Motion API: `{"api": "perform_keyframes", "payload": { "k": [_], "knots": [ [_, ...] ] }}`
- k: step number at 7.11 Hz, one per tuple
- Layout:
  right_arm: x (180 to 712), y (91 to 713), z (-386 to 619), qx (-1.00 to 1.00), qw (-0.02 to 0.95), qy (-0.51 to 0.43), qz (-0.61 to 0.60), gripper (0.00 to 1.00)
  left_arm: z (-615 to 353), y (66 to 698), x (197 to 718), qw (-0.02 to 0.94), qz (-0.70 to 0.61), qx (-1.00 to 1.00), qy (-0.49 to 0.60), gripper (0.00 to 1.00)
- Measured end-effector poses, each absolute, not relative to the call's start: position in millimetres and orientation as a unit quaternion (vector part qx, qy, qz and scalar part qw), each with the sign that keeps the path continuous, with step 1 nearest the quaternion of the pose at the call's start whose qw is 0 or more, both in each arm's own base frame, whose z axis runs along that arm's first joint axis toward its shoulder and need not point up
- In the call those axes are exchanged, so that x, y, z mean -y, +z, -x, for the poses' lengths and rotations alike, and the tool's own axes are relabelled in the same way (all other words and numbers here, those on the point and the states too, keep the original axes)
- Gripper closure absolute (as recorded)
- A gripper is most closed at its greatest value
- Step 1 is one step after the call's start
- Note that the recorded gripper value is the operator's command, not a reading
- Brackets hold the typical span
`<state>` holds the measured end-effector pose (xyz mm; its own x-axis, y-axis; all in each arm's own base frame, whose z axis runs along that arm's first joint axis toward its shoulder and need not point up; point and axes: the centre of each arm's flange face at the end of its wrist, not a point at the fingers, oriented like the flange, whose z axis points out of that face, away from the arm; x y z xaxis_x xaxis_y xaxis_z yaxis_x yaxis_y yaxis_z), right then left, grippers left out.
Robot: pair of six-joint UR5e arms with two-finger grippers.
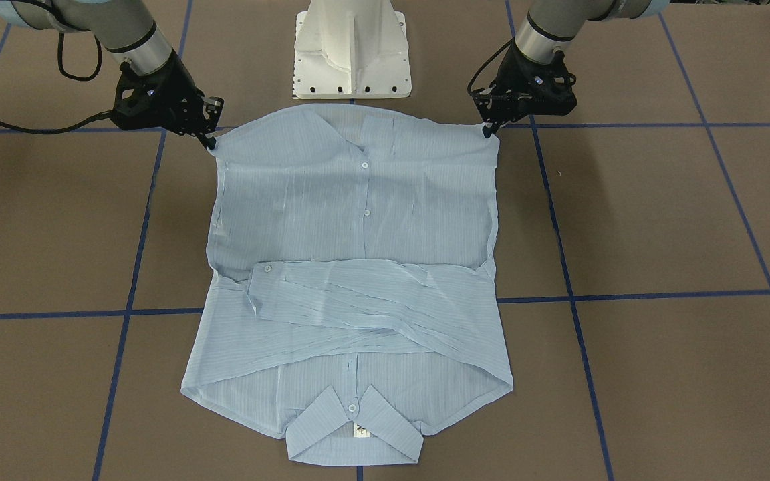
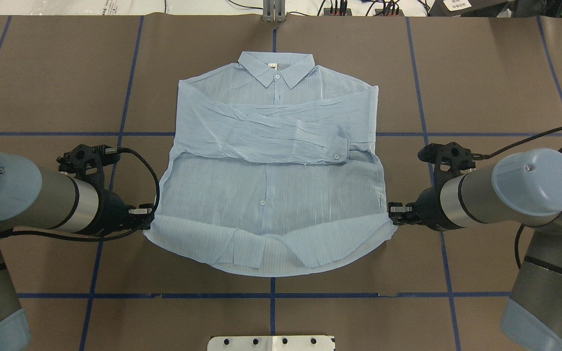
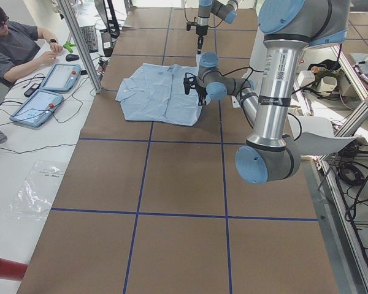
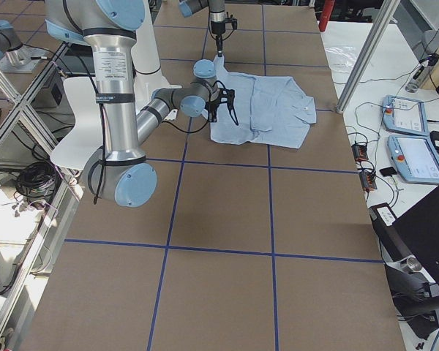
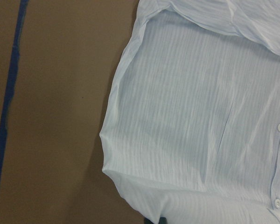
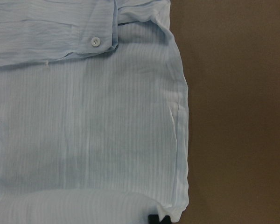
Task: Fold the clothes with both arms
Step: 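Lift the hem with both grippers and fold it toward the collar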
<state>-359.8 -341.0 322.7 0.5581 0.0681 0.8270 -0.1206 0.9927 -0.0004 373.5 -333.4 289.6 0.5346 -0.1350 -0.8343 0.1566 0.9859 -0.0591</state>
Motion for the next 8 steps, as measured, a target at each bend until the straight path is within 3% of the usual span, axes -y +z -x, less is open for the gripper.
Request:
{"api": "perform_keyframes", "payload": {
  "k": [3, 8],
  "knots": [
    [381.7, 322.2, 341.5, 0.471, 0.879, 0.062, -0.031, 1.0, -368.4, 275.4, 367.2, 0.868, -0.024, -0.484, -0.104, 1.0],
    [487.8, 281.4, 360.7, 0.479, 0.869, 0.102, -0.065, 1.0, -346.3, 267.4, 488.2, 0.866, -0.069, -0.474, -0.147, 1.0]
  ]
}}
